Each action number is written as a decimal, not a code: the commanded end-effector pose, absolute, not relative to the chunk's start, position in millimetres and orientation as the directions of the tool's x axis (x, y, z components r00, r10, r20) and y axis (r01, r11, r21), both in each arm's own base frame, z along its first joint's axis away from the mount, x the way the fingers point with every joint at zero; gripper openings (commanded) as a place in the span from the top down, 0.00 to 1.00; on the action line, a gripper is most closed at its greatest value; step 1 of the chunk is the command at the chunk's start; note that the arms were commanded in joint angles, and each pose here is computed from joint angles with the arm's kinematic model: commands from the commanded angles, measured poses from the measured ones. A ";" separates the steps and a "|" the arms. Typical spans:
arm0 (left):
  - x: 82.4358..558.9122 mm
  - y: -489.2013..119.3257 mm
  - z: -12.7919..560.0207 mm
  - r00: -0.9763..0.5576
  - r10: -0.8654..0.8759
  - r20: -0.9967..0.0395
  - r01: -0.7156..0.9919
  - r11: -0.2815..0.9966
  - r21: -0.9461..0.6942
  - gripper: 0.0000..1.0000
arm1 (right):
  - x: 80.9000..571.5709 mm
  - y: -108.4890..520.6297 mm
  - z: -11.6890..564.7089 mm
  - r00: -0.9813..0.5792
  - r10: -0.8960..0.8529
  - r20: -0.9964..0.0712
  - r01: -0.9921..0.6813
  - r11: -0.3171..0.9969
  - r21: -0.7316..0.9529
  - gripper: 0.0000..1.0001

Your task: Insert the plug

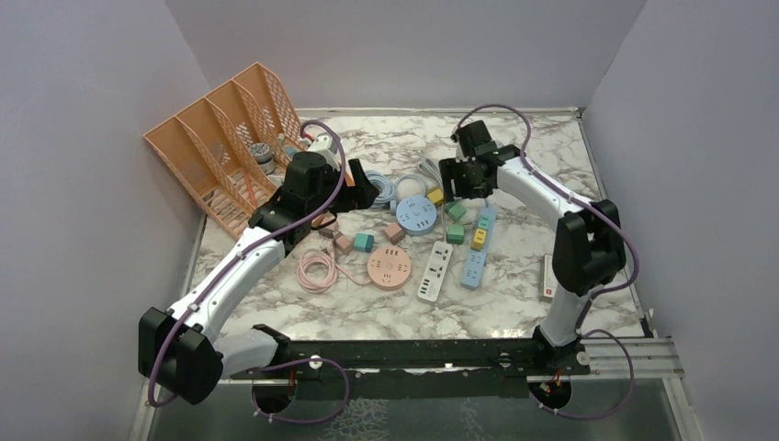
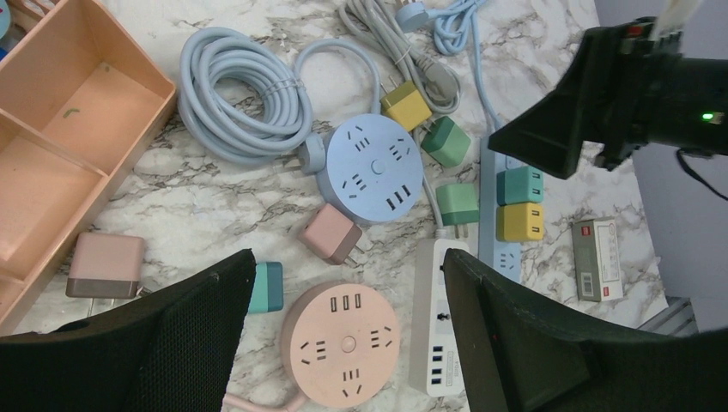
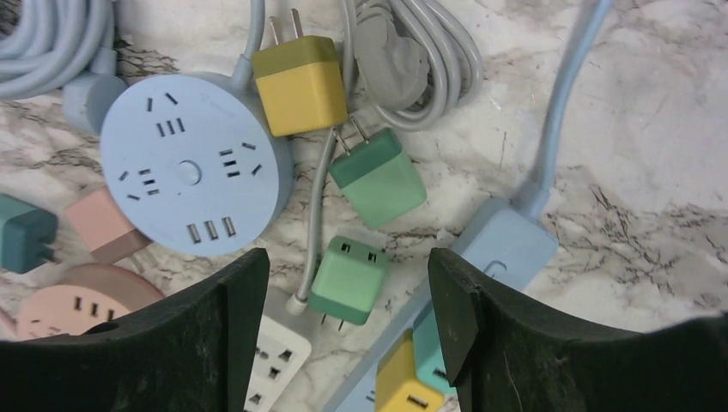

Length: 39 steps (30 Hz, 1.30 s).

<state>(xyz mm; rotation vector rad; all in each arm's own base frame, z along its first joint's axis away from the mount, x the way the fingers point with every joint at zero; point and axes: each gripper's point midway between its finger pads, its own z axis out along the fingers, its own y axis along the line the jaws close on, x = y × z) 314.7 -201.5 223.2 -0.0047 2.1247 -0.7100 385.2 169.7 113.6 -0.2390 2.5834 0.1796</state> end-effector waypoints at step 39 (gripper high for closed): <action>316.1 -245.9 278.7 -0.637 -0.268 -0.723 0.399 0.687 -0.607 0.12 | 381.7 237.4 160.4 -0.657 -0.211 -0.724 -0.541 0.801 0.257 0.77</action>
